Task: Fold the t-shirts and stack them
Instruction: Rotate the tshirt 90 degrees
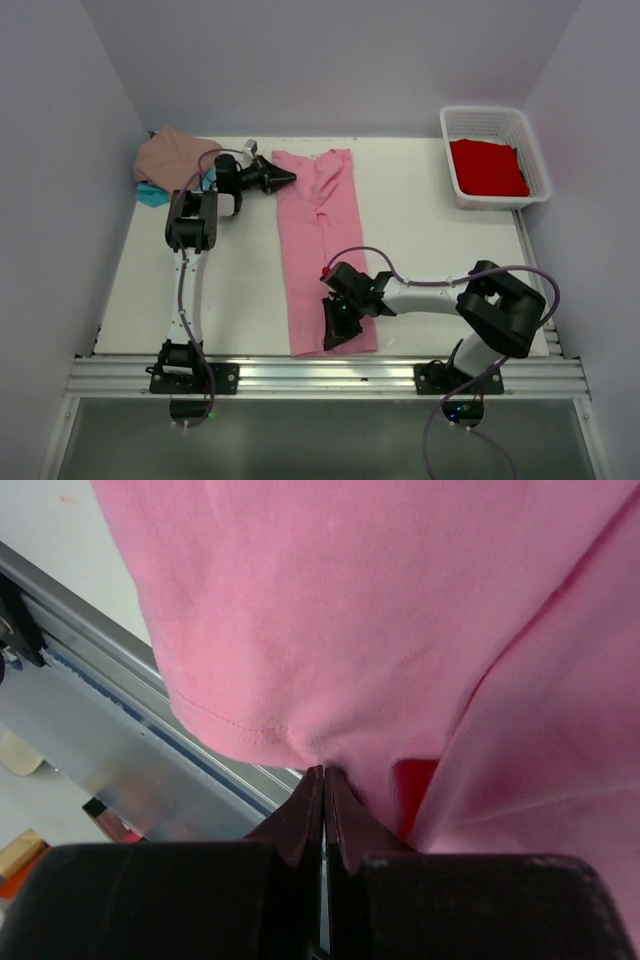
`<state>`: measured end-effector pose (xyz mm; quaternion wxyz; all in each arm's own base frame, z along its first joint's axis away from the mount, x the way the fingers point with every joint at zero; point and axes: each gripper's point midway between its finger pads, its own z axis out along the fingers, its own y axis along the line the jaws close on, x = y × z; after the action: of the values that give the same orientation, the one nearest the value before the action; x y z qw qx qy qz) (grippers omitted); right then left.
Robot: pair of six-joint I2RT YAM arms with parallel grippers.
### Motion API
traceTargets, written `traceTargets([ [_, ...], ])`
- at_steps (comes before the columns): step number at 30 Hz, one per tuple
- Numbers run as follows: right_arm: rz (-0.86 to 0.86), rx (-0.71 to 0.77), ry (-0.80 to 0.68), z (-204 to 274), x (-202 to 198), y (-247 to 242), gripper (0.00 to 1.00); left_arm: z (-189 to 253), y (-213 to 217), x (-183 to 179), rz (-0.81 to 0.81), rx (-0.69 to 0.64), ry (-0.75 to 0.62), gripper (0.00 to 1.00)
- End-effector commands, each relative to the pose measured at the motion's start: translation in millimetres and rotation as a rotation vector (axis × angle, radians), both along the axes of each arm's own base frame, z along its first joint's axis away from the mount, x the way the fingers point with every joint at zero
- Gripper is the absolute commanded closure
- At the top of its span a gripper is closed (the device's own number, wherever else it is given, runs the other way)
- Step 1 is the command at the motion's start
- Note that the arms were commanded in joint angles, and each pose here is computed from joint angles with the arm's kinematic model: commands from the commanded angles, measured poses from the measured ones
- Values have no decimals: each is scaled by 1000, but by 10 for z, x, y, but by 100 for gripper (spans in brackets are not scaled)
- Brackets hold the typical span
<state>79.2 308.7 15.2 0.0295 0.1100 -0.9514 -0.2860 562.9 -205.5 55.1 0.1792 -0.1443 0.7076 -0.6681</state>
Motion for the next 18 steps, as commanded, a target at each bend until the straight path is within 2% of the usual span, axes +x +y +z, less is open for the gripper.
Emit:
traceTargets([
  [1, 43, 34, -104, 267, 134, 67, 100, 696, -8, 15, -41, -33, -200, 87],
  [3, 93, 176, -176, 582, 190, 259, 100, 895, 6, 9, -49, -35, -250, 83],
  [5, 117, 288, -246, 887, 238, 380, 100, 1151, 30, -34, -56, -33, -305, 71],
  [6, 130, 309, -268, 965, 247, 395, 95, 1242, 38, -55, -58, -32, -325, 50],
  [7, 134, 319, -281, 1020, 252, 395, 88, 1448, 49, -92, -55, -31, -362, 37],
  [9, 128, 302, -305, 1082, 281, 357, 68, 1505, 91, -146, -36, -18, -369, 23],
  [10, 125, 265, -299, 1046, 273, 292, 67, 1673, 95, -206, -32, 2, -424, 11],
  [11, 118, 248, -304, 1047, 288, 272, 64, 1542, 107, -253, -29, 18, -360, 7],
  [13, 70, 146, -319, 938, 353, 125, 62, 1508, 130, -405, -1, 63, -375, 4],
  [15, 44, 108, -333, 922, 393, 55, 62, 1351, 147, -511, 21, 108, -313, 1],
  [16, 21, 76, -347, 894, 429, -2, 62, 1435, 160, -600, 30, 125, -335, 1],
  [17, 17, 68, -345, 871, 417, -25, 62, 1167, 168, -749, 25, 163, -283, 1],
  [18, 9, 65, -345, 868, 424, -35, 62, 1090, 177, -812, 37, 181, -268, 0],
])
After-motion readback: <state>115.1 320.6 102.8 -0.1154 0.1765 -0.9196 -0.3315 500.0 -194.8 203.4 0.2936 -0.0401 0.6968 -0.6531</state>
